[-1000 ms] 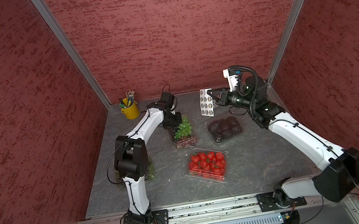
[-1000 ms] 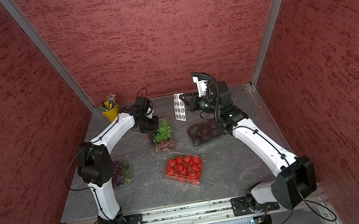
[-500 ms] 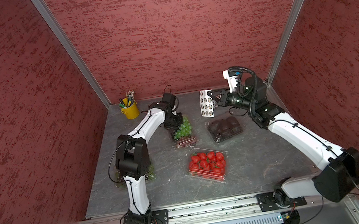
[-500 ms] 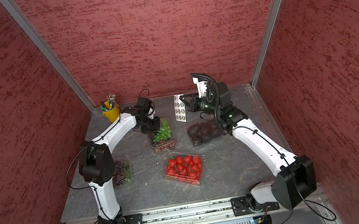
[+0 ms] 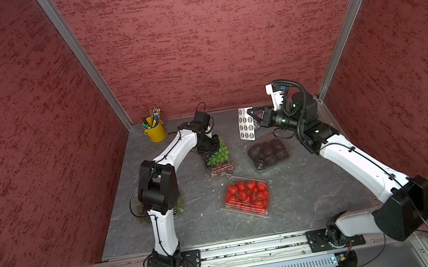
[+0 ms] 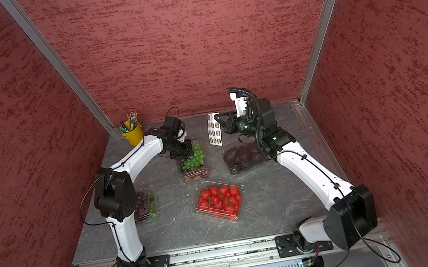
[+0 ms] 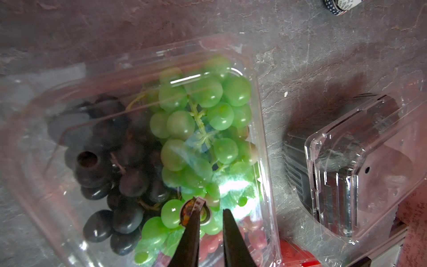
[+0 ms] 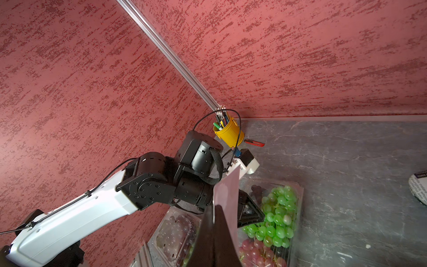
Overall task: Label fruit boxes
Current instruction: Stick the label on the fruit box.
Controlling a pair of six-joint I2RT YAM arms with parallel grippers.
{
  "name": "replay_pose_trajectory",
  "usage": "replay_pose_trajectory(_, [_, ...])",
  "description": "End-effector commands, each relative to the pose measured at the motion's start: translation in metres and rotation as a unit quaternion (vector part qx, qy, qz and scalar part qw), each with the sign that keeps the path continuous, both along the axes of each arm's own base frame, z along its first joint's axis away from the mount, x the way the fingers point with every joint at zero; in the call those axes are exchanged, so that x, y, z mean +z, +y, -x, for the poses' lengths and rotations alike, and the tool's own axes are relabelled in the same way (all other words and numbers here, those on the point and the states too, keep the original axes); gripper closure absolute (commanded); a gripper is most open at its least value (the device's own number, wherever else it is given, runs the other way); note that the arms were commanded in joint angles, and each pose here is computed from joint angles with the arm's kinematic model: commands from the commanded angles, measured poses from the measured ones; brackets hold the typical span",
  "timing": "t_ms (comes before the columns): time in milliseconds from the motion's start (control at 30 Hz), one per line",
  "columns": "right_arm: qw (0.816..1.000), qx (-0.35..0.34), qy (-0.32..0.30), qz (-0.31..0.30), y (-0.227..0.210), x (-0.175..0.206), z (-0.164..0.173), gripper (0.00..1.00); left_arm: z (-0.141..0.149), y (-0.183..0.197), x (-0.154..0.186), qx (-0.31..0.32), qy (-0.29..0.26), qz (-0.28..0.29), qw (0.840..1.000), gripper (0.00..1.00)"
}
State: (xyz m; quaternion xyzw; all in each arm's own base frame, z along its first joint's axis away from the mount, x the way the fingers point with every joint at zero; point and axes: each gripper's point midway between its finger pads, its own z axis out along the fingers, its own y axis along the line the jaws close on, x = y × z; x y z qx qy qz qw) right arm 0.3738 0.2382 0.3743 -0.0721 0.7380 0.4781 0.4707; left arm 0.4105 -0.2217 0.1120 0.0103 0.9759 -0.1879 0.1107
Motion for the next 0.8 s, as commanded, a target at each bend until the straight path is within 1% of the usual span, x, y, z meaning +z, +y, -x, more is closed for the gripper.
replay_pose_trajectory(0, [1.0, -0.001, -0.014, -0.008, -0.003, 0.008, 0.004, 1.0, 0.002, -0.011, -0.005, -0.006, 0.006, 0.021, 1.0, 0.8])
replay_pose_trajectory(233, [1.0, 0.0, -0.013, -0.011, -0.003, 0.008, 0.006, 1.0, -0.001, -0.021, -0.004, -0.013, 0.004, 0.053, 0.998, 0.8])
replay_pose_trajectory(367, [1.0, 0.0, -0.014, -0.013, -0.004, 0.009, 0.006, 1.0, -0.005, -0.024, 0.006, -0.01, -0.01, 0.07, 0.997, 0.8])
replay_pose_trajectory(467, [1.0, 0.0, -0.014, -0.013, -0.004, 0.01, 0.007, 1.0, -0.008, -0.023, 0.02, -0.006, -0.023, 0.081, 0.996, 0.8])
replay_pose_trajectory(633, [1.0, 0.0, -0.014, -0.013, -0.004, 0.009, 0.007, 1.0, -0.01, -0.013, 0.045, 0.009, -0.053, 0.096, 0.994, 0.8])
replay_pose_trajectory(767, [1.0, 0.002, -0.015, -0.015, -0.004, 0.01, 0.007, 1.0, -0.012, 0.003, 0.041, 0.028, -0.049, 0.094, 0.994, 0.8])
